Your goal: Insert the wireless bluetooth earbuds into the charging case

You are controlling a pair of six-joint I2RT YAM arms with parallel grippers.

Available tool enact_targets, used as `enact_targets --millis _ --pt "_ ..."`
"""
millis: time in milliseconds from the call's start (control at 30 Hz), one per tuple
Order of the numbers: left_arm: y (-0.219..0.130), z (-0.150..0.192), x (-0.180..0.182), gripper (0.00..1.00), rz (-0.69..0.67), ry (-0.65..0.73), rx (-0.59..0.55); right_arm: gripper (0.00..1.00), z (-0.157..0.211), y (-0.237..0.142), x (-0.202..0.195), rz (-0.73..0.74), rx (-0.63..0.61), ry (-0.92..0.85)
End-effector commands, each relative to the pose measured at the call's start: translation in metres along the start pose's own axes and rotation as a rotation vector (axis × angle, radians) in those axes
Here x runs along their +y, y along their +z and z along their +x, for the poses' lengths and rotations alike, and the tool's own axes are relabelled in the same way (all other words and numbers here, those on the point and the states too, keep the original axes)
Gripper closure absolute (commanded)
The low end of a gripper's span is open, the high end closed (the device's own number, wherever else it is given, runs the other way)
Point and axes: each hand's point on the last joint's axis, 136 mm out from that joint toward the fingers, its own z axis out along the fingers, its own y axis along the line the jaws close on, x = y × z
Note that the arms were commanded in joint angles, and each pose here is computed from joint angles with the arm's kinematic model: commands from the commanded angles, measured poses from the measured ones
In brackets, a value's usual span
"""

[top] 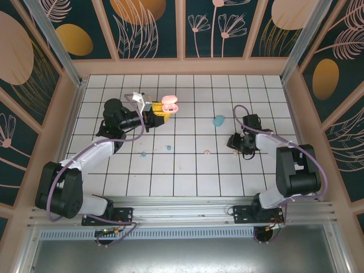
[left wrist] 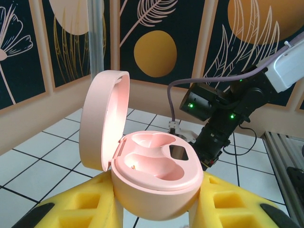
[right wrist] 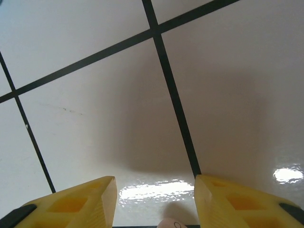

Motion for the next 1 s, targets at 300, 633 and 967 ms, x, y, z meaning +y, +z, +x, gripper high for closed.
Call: enact_targets --millis 300,633,967 --pt "-0.005 -0.008 -0.007 0.86 -0.002 0.042 -0.010 0.57 0.014 -0.005 0.020 -0.055 0.076 -0.017" --pt "-0.006 -0.009 -0.008 0.86 -0.003 0.046 -0.012 0.53 0.015 -0.017 0.016 -0.017 0.082 0.003" --pt "-0.007 -0.011 -0.010 0.86 -0.002 0.051 -0.016 0.54 0.028 -0.010 0.004 0.024 0.137 0.018"
